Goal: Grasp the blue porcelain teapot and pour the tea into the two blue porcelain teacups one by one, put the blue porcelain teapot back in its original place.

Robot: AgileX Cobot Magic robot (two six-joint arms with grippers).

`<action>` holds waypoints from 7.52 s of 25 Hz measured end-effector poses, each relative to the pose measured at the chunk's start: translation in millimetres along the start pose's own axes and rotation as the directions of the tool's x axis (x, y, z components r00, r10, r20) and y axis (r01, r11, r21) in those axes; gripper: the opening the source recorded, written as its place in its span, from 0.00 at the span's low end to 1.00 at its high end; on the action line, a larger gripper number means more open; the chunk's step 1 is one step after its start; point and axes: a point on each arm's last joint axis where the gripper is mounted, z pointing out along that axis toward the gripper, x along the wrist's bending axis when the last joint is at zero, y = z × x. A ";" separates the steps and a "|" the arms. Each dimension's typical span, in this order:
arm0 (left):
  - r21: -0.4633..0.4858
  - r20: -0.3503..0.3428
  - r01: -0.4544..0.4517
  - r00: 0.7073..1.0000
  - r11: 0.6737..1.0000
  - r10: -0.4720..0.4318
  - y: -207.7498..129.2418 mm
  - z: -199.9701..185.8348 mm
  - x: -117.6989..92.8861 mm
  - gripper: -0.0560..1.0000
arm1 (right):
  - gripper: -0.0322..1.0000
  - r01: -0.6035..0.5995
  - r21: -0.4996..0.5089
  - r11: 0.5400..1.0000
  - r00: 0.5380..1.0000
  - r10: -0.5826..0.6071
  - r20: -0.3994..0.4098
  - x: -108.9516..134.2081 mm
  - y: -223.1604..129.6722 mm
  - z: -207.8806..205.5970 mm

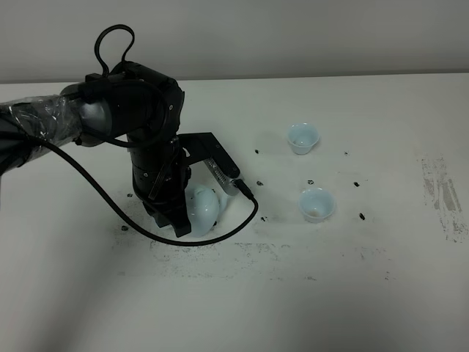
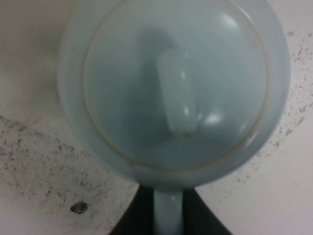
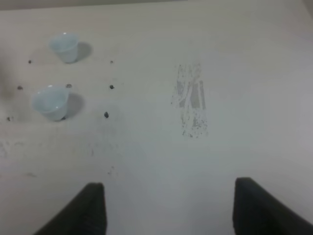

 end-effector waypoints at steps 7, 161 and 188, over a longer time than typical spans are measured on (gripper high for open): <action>-0.007 0.010 0.006 1.000 1.000 -0.006 -2.4 7.7 -2.9 0.10 | 0.55 0.000 0.000 1.000 1.000 0.000 0.000 0.0 0.0 0.0; -0.355 -0.299 -0.447 0.886 0.821 0.354 59.6 -84.0 61.5 0.10 | 0.55 0.000 0.000 1.000 1.000 0.000 0.000 0.0 0.0 0.0; -0.285 -0.502 -0.657 0.722 0.698 0.476 64.9 -81.5 82.7 0.10 | 0.55 0.000 0.000 1.000 1.000 0.000 0.000 0.0 0.0 0.0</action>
